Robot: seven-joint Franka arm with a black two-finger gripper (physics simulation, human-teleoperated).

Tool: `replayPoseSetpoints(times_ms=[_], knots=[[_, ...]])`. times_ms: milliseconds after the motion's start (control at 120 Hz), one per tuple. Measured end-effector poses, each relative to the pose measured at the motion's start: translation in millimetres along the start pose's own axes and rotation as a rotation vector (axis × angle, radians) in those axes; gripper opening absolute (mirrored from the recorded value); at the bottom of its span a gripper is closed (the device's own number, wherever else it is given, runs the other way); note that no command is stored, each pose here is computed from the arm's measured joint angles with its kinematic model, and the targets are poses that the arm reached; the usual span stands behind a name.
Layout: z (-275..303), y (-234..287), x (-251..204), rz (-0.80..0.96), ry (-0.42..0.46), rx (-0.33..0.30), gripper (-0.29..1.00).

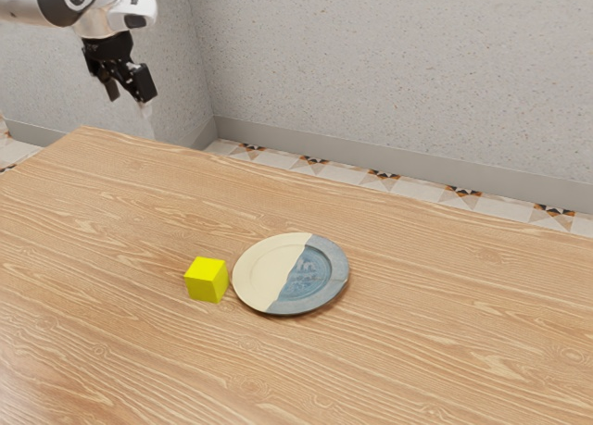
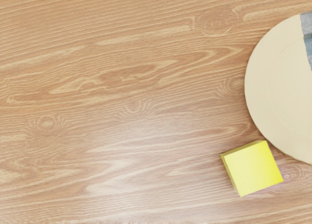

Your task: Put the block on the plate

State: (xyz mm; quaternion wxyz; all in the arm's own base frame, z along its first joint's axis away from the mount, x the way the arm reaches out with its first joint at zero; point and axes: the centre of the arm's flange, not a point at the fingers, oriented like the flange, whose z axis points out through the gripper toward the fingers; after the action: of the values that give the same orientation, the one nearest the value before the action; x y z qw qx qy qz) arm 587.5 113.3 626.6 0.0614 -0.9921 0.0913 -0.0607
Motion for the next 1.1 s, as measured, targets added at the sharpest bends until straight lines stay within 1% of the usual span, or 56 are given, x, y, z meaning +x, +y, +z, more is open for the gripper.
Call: replayPoseSetpoints(times_ms=[67, 100, 200, 308, 400, 633, 783, 967, 1100], knots=[[0, -1, 0, -0.01, -0.007, -0.009, 0.7], [10, 0, 2, -0.015, -0.022, -0.026, 0.7], [80, 7, 24, -0.029, -0.091, -0.084, 0.7], [143, 13, 41, -0.053, -0.135, -0.107, 0.7], [179, 19, 47, -0.089, -0.157, -0.126, 0.7], [233, 52, 51, -0.207, -0.204, -0.167, 0.7], [261, 63, 41, -0.296, -0.243, -0.184, 0.7], [281, 77, 34, -0.367, -0.259, -0.182, 0.7], [293, 81, 30, -0.396, -0.246, -0.16, 0.7]])
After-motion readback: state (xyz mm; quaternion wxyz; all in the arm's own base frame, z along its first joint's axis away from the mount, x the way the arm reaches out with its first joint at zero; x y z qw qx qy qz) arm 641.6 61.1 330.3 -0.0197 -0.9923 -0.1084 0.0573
